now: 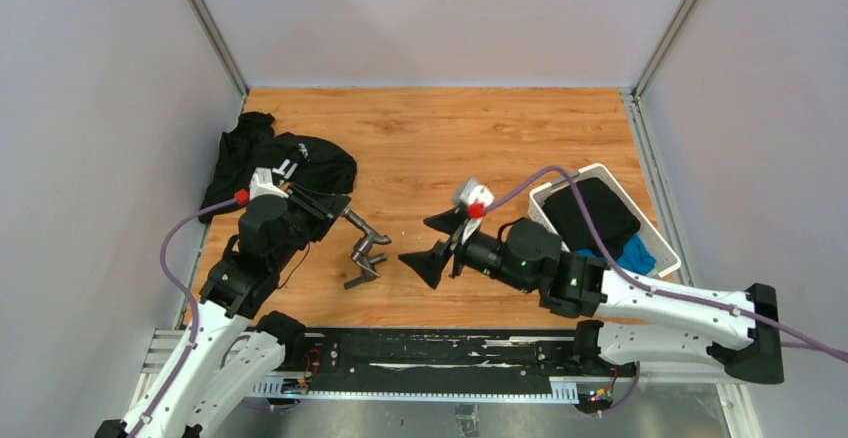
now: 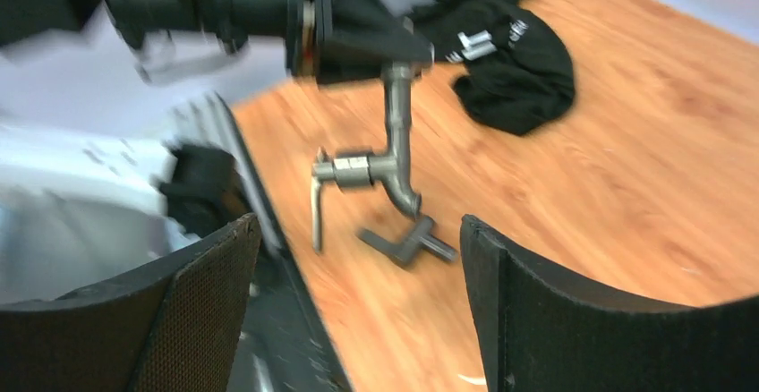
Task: Install the water faucets
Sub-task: Screw the water faucet onto the adaptor.
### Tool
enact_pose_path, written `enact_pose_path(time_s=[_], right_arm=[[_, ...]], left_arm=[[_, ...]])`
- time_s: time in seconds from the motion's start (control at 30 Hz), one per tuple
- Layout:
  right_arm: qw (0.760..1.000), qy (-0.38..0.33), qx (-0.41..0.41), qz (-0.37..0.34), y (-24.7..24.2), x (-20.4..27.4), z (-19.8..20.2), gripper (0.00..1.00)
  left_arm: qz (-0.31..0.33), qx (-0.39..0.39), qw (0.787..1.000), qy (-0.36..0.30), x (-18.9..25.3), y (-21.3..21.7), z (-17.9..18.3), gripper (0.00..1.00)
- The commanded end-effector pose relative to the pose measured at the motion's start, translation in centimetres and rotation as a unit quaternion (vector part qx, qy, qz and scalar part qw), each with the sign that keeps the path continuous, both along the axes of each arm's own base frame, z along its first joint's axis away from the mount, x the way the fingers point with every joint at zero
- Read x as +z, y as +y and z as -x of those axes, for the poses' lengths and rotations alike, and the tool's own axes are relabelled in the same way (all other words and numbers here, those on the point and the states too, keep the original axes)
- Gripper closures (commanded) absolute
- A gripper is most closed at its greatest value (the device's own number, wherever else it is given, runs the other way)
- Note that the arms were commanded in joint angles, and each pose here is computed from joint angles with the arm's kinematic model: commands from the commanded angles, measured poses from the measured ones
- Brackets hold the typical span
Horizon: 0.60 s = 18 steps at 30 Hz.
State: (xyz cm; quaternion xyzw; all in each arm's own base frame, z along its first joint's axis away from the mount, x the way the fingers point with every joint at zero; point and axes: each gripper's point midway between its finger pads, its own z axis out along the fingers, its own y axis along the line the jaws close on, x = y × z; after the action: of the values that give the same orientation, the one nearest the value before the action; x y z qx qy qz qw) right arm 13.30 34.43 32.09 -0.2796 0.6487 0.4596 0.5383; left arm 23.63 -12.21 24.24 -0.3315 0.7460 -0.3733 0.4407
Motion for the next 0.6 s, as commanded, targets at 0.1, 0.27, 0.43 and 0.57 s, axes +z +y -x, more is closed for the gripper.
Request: enact_pose_path(time_s=[0.1, 0.27, 0.43, 0.57], right_arm=[[0.867, -0.35, -0.059, 0.35, -1.7, -7.5, -1.3, 0.2], [0.815, -0.433, -0.054, 0.381, -0.3, -9.3, -1.4, 0.18], [0.787, -0.488, -0.041, 0.374, 1.3, -9.8, -1.2, 0.19], [0.766, -0.53, -0.074, 0.357, 2.7, -9.5, -2.0, 0.18]], left_arm=[[-0.006, 0.029, 1.0, -0.009, 2.7, 1.0, -0.4, 1.0], [0.0, 0.021, 1.0, -0.001, 2.9, 0.6, -0.4, 1.0], [0.014, 0.021, 1.0, 0.01, 2.4, 0.4, -0.4, 1.0], [0.035, 0.007, 0.999, 0.022, 2.4, -0.5, -0.3, 1.0]])
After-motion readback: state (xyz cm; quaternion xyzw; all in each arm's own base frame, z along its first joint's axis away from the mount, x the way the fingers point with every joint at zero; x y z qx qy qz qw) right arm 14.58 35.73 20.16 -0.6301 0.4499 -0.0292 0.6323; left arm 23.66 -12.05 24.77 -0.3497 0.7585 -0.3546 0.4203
